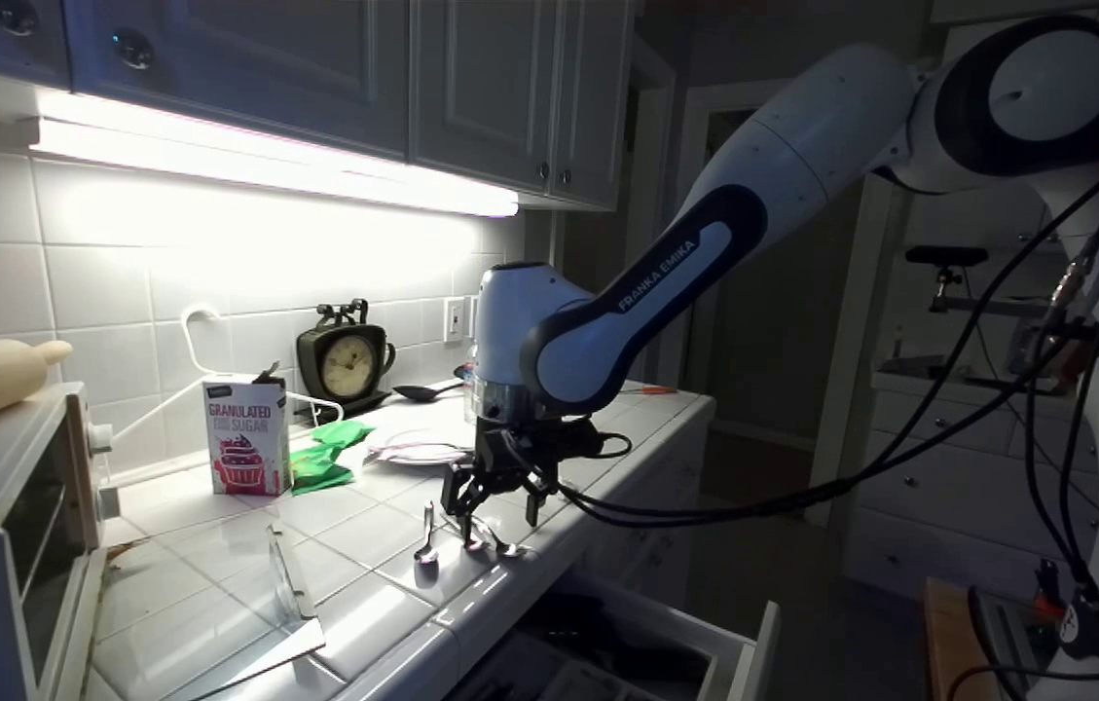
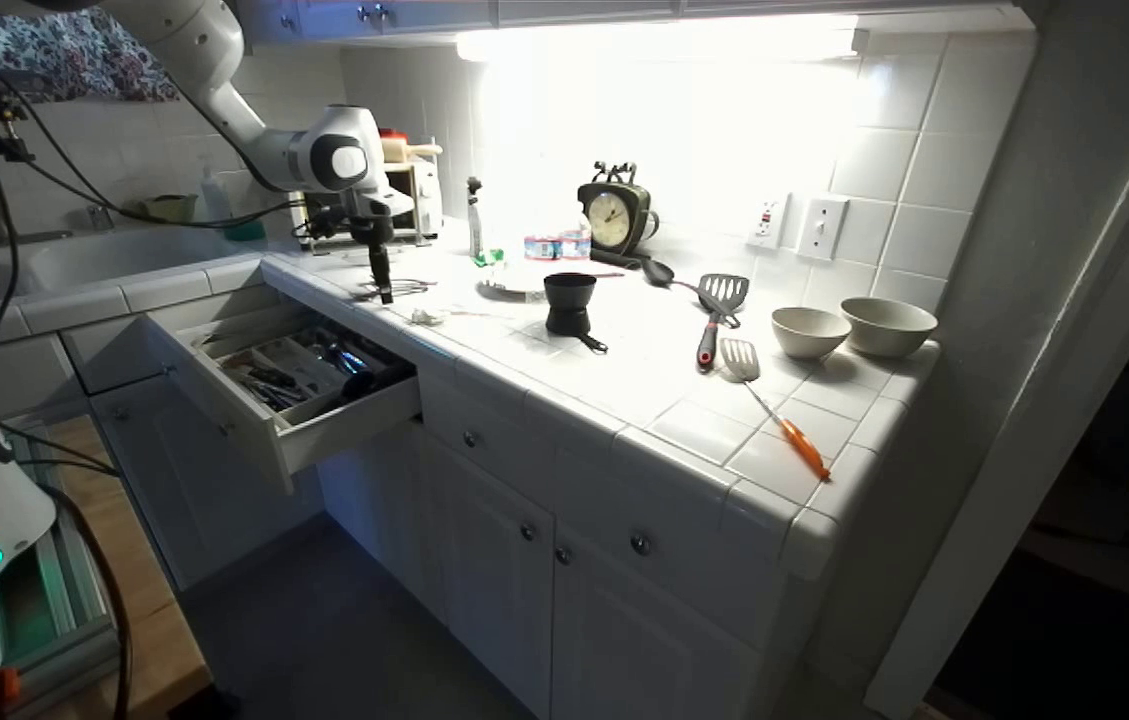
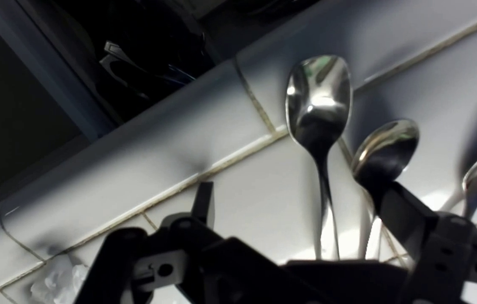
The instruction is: Put the first right spoon on the first left spoon
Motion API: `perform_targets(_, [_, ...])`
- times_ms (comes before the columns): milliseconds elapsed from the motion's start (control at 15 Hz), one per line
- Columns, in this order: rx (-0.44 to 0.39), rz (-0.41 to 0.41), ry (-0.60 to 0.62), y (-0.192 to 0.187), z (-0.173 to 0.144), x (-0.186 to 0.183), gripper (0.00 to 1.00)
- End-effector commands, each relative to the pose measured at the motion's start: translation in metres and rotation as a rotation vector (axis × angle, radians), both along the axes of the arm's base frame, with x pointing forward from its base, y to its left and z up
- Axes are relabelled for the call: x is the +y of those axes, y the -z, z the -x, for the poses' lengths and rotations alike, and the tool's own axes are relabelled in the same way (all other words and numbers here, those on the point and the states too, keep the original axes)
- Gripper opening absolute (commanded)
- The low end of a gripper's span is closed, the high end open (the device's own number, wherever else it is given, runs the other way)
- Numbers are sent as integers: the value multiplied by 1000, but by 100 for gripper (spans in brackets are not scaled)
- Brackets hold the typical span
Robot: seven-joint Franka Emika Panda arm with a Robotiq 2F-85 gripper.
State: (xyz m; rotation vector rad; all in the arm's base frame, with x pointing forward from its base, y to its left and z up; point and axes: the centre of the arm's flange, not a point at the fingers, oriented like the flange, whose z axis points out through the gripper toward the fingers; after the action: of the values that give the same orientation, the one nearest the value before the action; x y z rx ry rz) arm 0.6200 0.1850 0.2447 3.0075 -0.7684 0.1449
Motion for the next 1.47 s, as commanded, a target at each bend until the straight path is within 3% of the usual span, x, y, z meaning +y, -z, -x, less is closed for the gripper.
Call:
perform_targets(0, [-20, 3, -26, -1, 9, -5, 100])
perform_targets(733, [-19, -2, -20, -25, 20, -18, 99])
perform_targets(1400, [-16, -23, -92, -1, 20, -26, 100])
